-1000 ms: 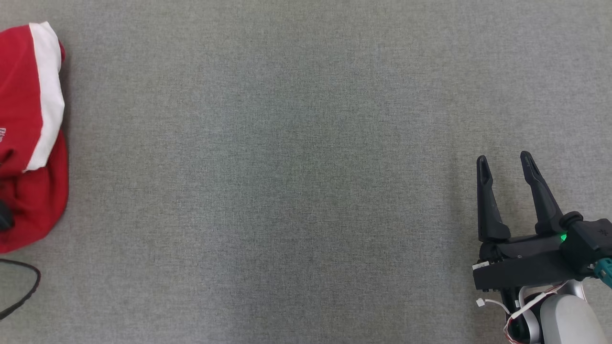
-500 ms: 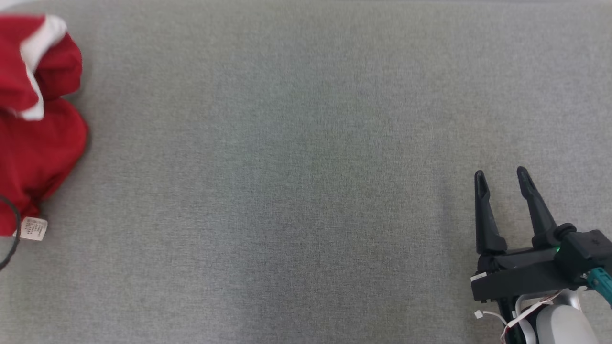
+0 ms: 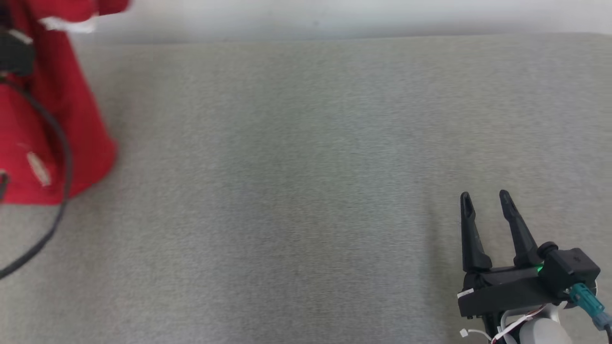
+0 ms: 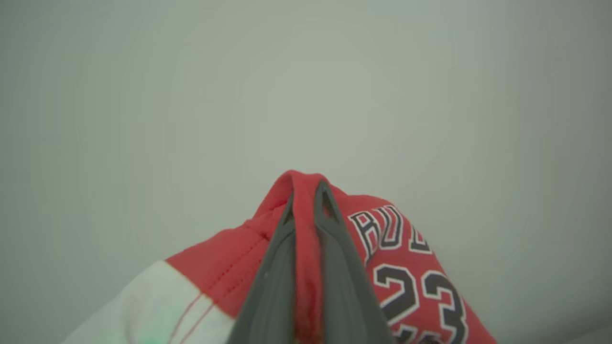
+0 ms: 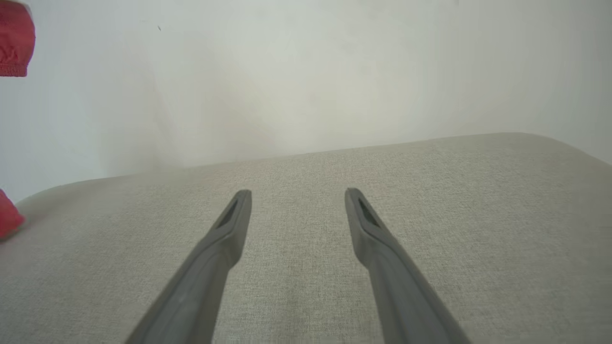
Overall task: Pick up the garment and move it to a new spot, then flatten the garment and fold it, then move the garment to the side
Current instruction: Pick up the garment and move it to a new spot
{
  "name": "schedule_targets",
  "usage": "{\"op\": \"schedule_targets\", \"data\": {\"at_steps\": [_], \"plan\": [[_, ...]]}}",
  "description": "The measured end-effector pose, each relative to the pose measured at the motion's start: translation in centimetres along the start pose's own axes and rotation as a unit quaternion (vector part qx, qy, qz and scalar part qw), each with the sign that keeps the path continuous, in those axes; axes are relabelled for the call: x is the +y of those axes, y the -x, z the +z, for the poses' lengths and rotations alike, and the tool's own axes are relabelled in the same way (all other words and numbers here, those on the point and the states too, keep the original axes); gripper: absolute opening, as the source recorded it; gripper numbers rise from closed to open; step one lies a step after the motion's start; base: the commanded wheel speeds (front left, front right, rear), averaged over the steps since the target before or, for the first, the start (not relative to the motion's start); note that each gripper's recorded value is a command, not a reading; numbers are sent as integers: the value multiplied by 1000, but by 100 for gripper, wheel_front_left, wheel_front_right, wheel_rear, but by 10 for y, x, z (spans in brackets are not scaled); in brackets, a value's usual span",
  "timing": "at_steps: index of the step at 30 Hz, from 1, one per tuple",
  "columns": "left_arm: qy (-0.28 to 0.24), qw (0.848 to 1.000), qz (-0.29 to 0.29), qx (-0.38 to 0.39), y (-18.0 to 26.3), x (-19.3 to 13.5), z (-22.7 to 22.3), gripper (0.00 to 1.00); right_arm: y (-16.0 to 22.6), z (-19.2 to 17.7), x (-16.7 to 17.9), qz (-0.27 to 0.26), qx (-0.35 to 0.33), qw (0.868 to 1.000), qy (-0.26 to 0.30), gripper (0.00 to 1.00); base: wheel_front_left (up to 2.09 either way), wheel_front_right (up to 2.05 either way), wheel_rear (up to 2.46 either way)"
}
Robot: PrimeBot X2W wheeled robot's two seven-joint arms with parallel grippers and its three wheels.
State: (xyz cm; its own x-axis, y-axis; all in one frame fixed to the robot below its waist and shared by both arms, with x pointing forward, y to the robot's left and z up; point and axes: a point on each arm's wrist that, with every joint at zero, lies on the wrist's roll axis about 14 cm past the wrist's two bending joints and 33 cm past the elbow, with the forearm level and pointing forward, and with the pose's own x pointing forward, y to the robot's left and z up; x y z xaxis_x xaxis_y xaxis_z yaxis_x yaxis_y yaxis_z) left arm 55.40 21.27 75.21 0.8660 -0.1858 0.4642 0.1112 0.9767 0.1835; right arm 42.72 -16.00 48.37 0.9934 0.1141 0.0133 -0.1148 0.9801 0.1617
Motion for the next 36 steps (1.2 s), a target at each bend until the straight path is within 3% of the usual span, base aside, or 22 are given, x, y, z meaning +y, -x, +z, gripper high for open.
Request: {"op": "schedule_targets", "data": {"at_steps": [5, 11, 18, 22, 27, 36], "plan": [[28, 995, -76, -53, -21, -68, 44, 0, 17, 5, -18, -30, -8, 1000, -4, 100, 0, 0, 0], [68, 979, -158, -108, -35, -146, 98, 0, 39, 11, -38, -67, -19, 997, -17, 100, 0, 0, 0], [116, 961, -224, -117, -33, -213, 112, 0, 62, 17, -60, -106, -29, 994, -19, 100, 0, 0, 0], [150, 954, -244, -84, -21, -240, 86, 0, 70, 19, -70, -125, -31, 992, -17, 100, 0, 0, 0], [194, 950, -246, 3, 11, -262, 20, 0, 71, 17, -73, -129, -29, 991, -17, 100, 0, 0, 0], [240, 925, -230, 183, 104, -289, -105, 0, 66, 13, -68, -121, -24, 992, -16, 100, 0, 0, 0]]}}
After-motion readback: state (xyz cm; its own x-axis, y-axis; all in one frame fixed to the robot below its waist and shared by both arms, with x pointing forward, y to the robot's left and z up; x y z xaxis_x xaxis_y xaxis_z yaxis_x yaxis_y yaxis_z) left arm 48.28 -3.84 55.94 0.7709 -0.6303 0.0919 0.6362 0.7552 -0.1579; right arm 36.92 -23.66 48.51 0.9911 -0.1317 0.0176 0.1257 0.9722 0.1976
